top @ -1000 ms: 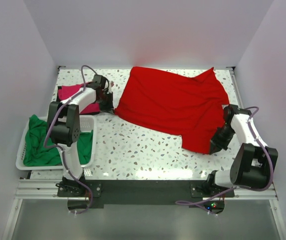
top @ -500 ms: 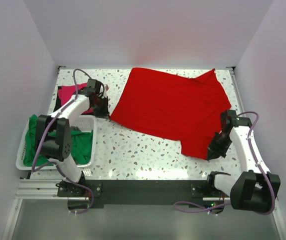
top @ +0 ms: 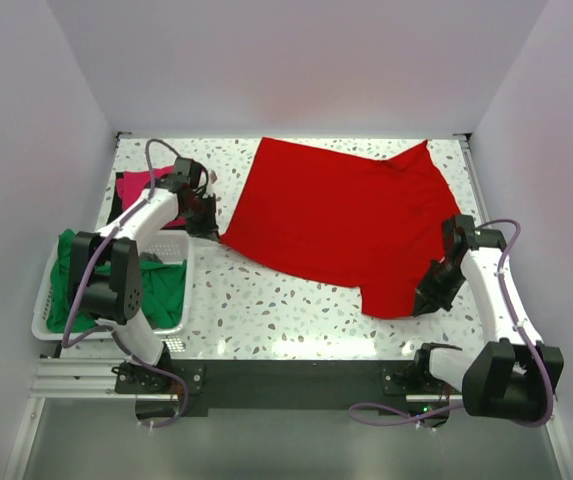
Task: Fold and stack the t-shirts
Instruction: Fold the tshirt
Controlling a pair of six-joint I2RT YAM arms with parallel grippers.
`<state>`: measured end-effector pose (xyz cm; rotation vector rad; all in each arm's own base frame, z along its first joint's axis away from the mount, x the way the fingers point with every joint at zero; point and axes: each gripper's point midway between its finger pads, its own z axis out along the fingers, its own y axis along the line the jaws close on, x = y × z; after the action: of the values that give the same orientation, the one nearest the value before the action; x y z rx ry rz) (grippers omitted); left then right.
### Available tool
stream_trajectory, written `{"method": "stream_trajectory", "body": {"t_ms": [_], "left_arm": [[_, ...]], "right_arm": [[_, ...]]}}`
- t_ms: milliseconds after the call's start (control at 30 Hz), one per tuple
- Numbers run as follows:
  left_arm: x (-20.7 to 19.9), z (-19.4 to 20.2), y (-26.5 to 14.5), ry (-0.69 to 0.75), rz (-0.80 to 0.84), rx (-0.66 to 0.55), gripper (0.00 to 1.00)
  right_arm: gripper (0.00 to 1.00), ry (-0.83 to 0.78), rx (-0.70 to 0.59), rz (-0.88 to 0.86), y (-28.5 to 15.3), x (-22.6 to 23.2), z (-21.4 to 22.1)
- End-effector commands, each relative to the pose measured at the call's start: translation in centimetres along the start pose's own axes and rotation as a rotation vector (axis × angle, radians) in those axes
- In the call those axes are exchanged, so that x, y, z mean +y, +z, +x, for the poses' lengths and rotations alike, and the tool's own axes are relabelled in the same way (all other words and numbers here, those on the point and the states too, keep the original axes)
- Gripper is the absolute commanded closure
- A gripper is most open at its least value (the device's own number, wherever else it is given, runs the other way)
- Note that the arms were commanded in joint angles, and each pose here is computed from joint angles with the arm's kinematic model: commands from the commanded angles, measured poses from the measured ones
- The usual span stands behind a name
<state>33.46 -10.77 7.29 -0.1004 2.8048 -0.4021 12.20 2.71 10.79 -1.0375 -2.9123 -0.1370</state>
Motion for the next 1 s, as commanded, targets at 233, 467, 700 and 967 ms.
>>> {"method": "stream_trajectory", "body": {"t_ms": [233,467,700,967], "left_arm": [[-4.1,-8.9,0.0,-0.001,0.142,-0.106,1.0],[-5.8,-13.4,1.1,0.015,0.191,-0.137,1.0],[-6.4,-16.6,2.1,0.034,0.194,-0.149,1.0],[-6.9,-18.7,3.6,0.039,0.21,-0.169,1.0]], "right_arm": [[1.0,0.031,-0.116,-0.057,-2.0,4.4,-7.1],[1.0,0.024,-0.186,-0.06,-3.1,6.2,-12.6],[1.0,0.034,-0.217,-0.059,-3.7,7.4,-17.5],[1.0,0.06,-0.239,-0.067,-4.0,8.0,-22.9]]}}
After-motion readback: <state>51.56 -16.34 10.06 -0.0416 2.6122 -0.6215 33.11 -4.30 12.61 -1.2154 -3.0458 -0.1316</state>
